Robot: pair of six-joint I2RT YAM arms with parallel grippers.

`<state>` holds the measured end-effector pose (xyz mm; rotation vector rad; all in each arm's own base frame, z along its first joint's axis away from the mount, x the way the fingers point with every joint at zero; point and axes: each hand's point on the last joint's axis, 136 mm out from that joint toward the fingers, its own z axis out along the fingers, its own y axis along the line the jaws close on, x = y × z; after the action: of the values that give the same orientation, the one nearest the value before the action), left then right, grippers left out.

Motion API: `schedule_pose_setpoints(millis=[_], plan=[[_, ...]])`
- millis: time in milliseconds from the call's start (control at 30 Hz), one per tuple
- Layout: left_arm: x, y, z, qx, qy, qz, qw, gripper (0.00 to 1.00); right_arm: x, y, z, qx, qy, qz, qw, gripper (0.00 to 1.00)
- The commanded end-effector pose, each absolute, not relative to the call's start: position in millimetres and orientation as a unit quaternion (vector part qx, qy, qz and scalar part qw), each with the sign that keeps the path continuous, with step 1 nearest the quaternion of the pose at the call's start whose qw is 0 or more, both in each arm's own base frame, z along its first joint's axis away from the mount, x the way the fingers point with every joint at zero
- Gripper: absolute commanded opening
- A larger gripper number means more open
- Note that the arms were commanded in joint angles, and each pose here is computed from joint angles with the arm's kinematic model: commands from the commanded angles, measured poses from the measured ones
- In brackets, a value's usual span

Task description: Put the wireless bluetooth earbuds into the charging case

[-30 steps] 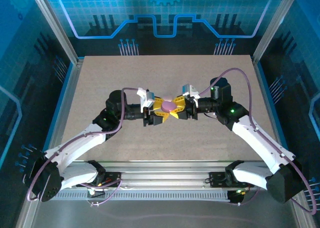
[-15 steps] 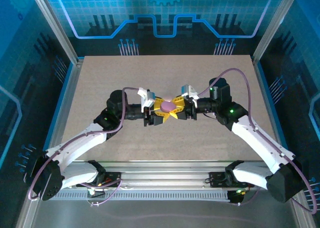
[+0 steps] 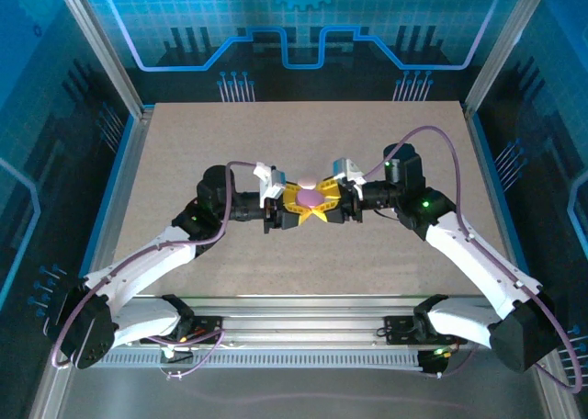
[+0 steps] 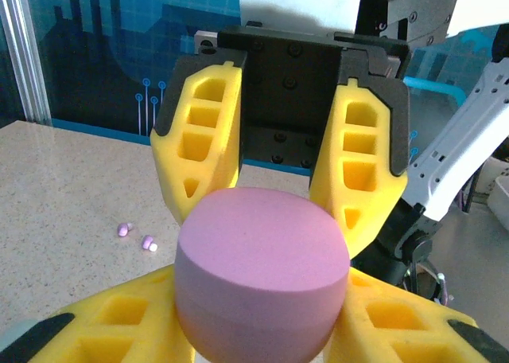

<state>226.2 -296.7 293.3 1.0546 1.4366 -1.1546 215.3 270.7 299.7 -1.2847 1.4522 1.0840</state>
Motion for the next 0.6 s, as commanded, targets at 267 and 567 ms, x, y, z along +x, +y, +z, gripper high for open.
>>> schedule_pose_setpoints(millis=[267, 567], plan=[[218.1, -294.9, 295.7, 0.474, 0.580, -0.445, 0.491, 0.34, 225.6, 265.2, 315.9, -0.485, 0.608, 0.451, 0.437, 0.45], [218.0, -294.7, 302.1, 0.470, 0.575, -0.447, 0.498, 0.33, 233.0, 264.2, 316.2, -0.464, 0.629, 0.468, 0.412, 0.47]])
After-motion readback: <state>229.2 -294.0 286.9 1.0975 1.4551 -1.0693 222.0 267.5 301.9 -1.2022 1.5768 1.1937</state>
